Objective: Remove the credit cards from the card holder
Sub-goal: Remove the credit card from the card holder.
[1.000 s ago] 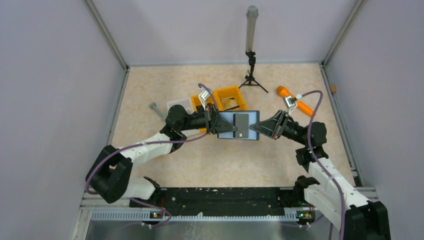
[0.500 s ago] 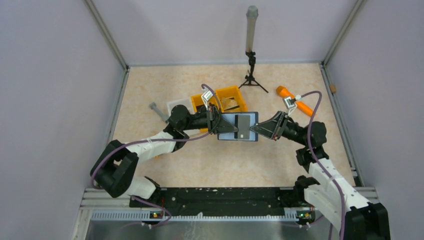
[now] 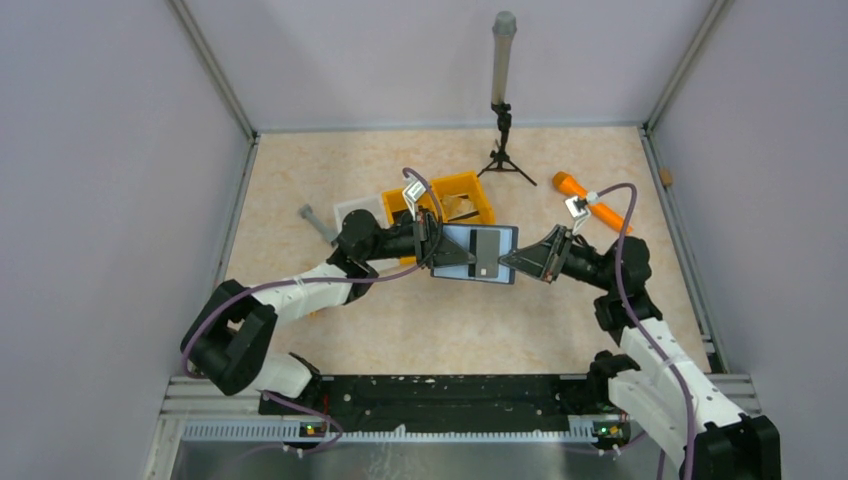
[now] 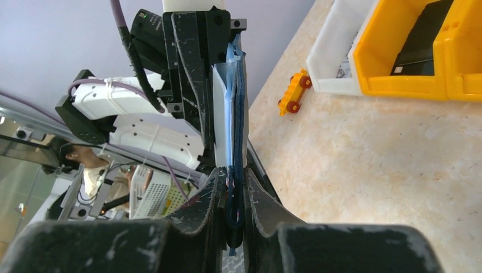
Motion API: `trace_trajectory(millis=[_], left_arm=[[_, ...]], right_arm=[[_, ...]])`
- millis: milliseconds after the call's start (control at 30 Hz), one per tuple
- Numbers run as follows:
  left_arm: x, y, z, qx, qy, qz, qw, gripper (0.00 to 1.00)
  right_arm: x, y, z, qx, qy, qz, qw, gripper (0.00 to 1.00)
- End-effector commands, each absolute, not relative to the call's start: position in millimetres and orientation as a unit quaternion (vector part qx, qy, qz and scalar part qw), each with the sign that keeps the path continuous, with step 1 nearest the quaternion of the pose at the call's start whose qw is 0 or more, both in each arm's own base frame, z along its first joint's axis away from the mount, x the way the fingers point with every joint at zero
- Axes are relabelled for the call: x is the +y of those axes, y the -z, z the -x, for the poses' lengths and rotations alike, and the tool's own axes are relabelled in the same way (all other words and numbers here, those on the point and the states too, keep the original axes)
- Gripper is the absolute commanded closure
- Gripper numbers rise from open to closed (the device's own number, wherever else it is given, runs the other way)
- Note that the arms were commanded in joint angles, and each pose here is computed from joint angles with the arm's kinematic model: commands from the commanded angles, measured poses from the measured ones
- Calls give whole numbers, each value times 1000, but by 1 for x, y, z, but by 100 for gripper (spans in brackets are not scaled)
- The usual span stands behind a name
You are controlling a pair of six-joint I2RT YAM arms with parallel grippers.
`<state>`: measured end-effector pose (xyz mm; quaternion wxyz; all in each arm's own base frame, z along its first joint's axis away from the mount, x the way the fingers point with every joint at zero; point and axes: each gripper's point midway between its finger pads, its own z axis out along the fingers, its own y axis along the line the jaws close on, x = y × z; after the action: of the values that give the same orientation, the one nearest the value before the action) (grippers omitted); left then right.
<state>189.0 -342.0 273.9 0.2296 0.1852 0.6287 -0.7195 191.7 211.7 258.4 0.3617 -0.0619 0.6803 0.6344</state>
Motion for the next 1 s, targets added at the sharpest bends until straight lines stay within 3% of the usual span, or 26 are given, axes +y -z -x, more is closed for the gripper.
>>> trace_trajectory(millis=[0,967], left_arm=[[-344,-293,-189,606,721,-215,259,100],[-296,-252,-202,662,665,-181,293,100]], right_arm=[[206,-277,-199,676,-609,75,408,98],[191,-271,-207,692,-575,42,434,100]])
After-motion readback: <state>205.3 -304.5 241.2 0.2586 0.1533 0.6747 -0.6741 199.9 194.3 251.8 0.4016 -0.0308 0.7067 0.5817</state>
